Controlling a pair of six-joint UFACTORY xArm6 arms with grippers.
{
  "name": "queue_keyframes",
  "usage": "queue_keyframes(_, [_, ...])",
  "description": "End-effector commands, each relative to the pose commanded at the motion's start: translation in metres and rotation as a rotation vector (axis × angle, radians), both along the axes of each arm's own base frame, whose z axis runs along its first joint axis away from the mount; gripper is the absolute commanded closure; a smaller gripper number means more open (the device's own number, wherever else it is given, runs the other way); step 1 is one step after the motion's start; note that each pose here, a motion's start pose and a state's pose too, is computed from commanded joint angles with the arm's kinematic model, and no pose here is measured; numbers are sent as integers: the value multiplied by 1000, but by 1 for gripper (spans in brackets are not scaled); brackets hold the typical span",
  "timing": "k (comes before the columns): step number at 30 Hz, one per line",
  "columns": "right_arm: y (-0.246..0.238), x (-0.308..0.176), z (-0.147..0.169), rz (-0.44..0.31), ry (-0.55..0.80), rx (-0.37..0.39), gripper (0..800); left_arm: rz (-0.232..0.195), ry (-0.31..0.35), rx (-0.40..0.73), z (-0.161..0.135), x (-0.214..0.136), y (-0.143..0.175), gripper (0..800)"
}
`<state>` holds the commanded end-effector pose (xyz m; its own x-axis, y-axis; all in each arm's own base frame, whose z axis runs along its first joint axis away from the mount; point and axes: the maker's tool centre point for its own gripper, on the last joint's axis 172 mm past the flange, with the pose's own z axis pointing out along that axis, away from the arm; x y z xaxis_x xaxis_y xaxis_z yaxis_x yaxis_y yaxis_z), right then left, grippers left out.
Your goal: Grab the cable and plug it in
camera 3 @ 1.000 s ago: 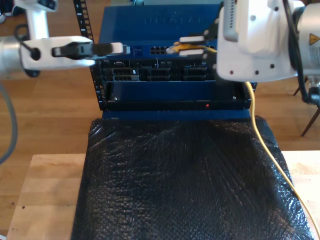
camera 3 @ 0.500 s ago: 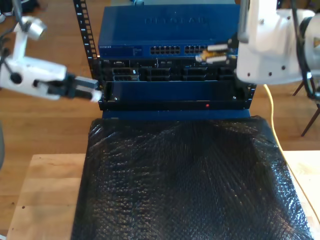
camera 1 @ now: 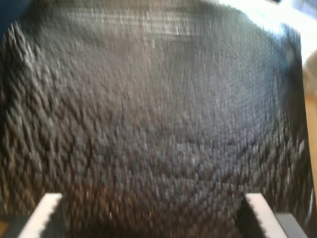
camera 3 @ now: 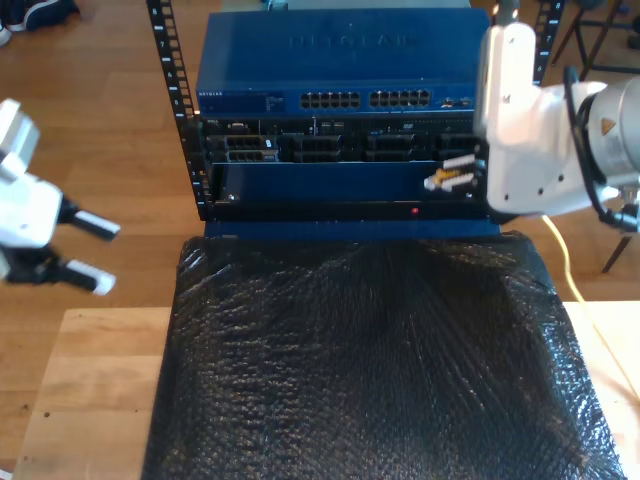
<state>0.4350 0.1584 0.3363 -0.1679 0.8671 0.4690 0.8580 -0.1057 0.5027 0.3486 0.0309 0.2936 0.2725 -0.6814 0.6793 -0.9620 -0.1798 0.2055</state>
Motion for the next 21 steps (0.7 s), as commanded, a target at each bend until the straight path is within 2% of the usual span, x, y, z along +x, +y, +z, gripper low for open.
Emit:
queue_keyframes(4, [-1,-2,-7,-1,13,-2,800,-48,-28,58,-19,-31,37,0])
queue_keyframes(7, [-8,-1,-10,-18,19,-2,800,-101,-36,77,-30,-62,59,0])
queue_keyframes(10, [-17,0,-15,-39,32,-3,800,-162,-43,80,-32,-93,78,0])
queue_keyframes(14, [-20,1,-23,-54,55,1,800,-204,-76,78,-36,-128,106,0])
queue_keyframes(18, [-23,2,-31,-60,72,-2,800,-247,-90,72,-52,-175,126,0])
queue_keyframes(21, [-23,1,-32,-63,76,-1,800,-293,-80,56,-65,-212,126,0])
